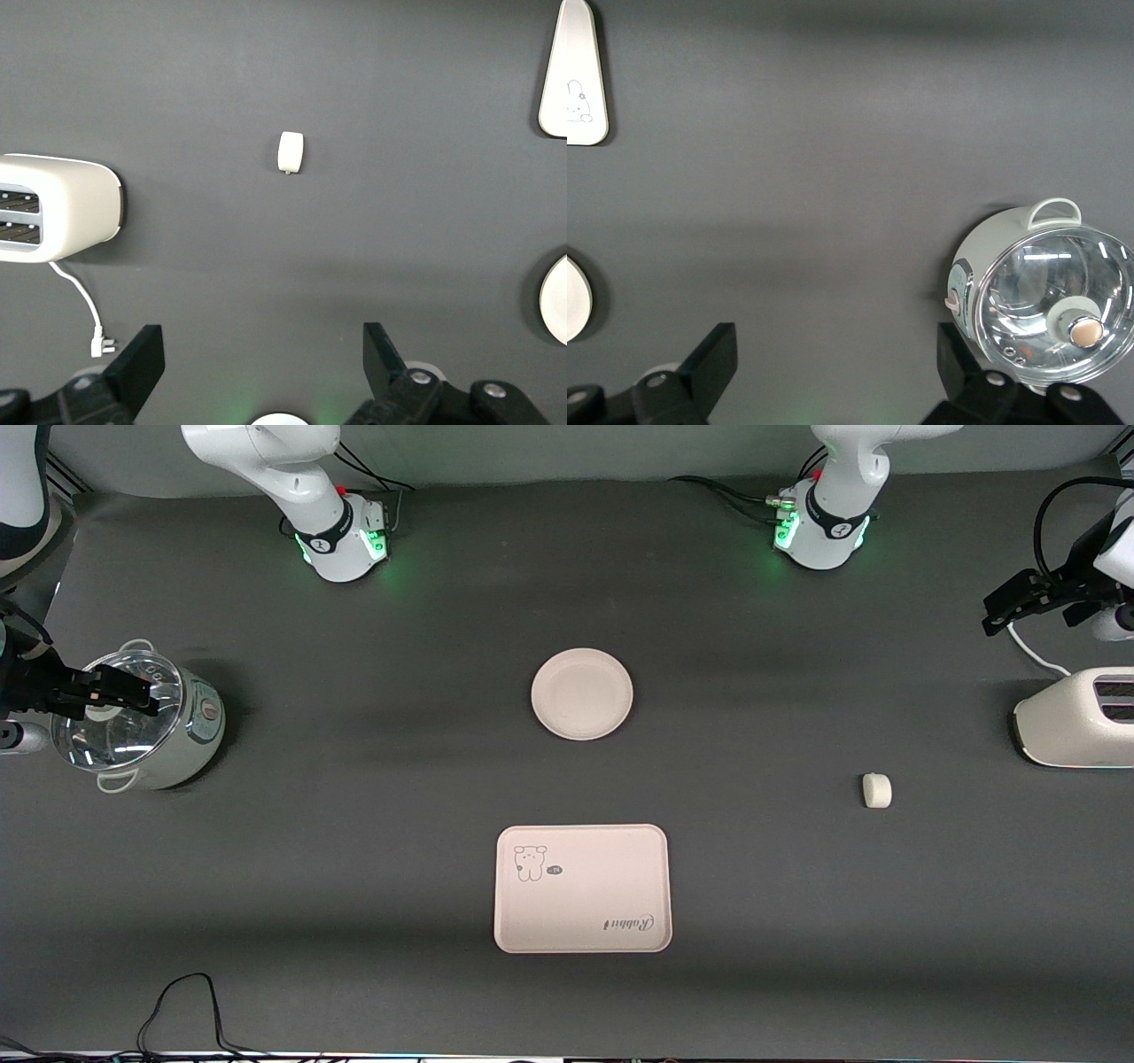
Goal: Place bun in plate and plate on tray
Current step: 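Lower the left gripper onto the white bun and grasp it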
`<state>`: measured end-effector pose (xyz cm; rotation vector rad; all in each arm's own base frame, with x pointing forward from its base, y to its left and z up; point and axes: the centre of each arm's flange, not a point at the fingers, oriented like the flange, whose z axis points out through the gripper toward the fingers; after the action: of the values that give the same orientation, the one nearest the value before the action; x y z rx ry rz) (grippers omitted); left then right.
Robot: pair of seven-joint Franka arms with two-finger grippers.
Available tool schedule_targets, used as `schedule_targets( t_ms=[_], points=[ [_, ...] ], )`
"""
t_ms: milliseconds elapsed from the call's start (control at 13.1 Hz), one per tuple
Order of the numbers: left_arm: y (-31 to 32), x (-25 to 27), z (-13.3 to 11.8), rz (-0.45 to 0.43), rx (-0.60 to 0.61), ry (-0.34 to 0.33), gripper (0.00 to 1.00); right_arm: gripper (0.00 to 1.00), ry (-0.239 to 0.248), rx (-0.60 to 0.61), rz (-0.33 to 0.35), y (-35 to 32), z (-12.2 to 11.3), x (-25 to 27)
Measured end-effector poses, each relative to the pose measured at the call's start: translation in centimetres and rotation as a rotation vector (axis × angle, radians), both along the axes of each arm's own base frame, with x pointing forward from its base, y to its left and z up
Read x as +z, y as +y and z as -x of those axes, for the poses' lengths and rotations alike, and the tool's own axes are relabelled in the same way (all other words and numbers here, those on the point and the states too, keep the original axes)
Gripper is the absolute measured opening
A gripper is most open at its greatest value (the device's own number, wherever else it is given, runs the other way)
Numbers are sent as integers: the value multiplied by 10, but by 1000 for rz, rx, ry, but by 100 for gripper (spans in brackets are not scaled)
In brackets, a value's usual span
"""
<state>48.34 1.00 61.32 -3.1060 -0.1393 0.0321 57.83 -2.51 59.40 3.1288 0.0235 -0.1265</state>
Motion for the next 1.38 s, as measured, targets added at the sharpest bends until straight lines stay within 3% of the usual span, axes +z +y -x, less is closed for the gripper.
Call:
schedule_targets(
  t_ms=[460, 919, 1072, 1379],
  points=[
    [-2, -13, -4, 2, -8, 43, 100, 100, 0, 0, 0, 0, 0, 0],
    [2, -133, -70, 16, -63, 134, 100, 100, 3, -2, 0, -1, 0, -1],
    [4, -171, -79, 17, -71, 105, 100, 100, 4, -2, 0, -1, 0, -2],
    [4, -252, -75, 15, -79, 1, 100, 100, 5, -3, 0, -2, 0, -2]
  ],
)
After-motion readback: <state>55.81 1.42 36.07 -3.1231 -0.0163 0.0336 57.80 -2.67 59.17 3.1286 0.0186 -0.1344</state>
